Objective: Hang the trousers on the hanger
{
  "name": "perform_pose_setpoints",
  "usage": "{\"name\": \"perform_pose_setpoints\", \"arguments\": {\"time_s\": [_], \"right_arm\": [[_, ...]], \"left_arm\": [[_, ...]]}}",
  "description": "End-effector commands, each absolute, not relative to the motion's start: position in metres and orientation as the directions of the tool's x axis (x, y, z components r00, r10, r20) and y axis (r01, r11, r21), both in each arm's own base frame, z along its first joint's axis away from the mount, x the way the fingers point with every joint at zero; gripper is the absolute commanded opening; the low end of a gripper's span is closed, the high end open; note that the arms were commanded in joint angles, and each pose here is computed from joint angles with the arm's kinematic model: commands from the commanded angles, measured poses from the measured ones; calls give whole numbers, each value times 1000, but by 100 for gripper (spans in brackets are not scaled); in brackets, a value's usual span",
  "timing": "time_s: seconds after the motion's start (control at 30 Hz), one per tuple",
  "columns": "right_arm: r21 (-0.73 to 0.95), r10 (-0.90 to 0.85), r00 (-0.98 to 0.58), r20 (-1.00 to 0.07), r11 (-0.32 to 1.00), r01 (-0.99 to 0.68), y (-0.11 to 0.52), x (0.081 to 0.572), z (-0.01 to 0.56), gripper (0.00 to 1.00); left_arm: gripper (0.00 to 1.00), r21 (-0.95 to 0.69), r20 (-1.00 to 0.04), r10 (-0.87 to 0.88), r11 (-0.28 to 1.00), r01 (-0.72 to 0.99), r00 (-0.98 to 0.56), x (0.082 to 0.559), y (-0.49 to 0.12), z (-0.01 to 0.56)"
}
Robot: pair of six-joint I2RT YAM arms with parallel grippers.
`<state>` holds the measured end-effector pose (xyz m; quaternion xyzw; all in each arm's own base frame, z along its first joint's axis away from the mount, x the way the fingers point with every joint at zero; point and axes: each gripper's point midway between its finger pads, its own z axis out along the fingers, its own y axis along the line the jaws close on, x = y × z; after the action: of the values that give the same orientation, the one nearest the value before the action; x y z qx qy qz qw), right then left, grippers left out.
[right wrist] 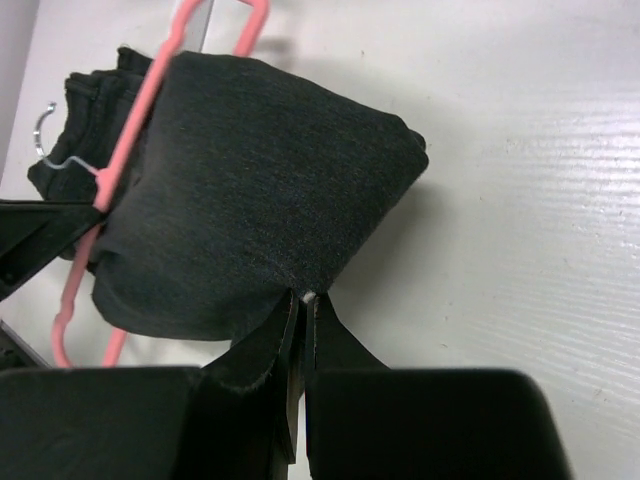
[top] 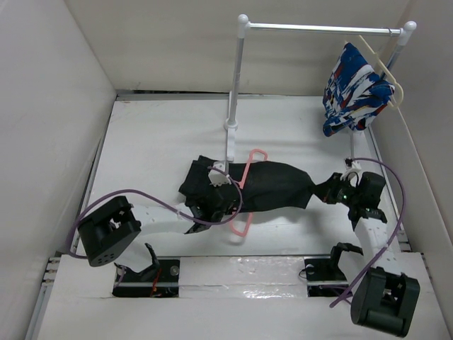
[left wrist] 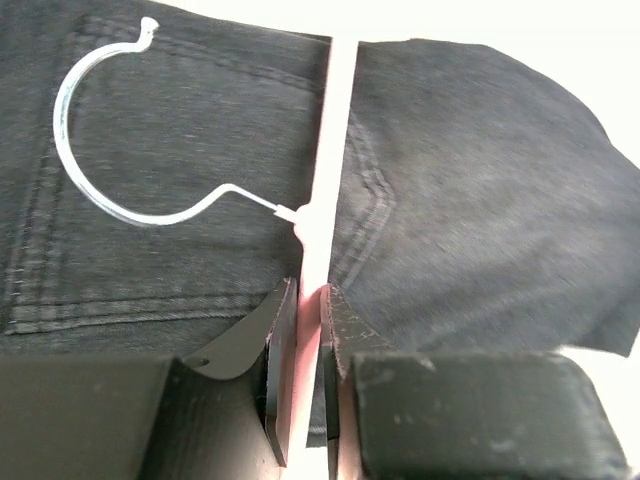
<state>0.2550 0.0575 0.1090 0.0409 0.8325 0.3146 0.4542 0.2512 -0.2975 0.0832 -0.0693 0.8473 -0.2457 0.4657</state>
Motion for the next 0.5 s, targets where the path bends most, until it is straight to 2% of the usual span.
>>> {"name": "perform_pose_setpoints", "arguments": {"time_s": [0.0,0.07,0.17,0.2,0.3,0.4,0.47], "right_arm": [[440,311,-455,-834,873,-211,29,284,127,0],[429,297,-456,-839,876,-220,29,286,131,0],[390,259,-436,-862,888,-244,33,287,145,27],[382,249,-442,-862,892,-241,34,287,148,44],[355,213,-423,-881,888,-292,45,283,167,61],[327,181,-385,-905,875,-357,66,271,191,64],[343,184,-386,-904,852,-395,83,259,200,61]], "left_arm": [[0,-428,-801,-334,900,85,-496,246,-278,88],[0,-455,-795,-347,883,110,-498,237,-292,96],[0,-473,-800,-354,869,147,-484,223,-309,109],[0,-476,-802,-354,865,157,-481,217,-313,112],[0,-474,-816,-375,870,138,-440,217,-313,127],[0,-470,-832,-389,874,128,-397,213,-314,143],[0,-488,-831,-412,862,135,-374,210,-320,158]]}}
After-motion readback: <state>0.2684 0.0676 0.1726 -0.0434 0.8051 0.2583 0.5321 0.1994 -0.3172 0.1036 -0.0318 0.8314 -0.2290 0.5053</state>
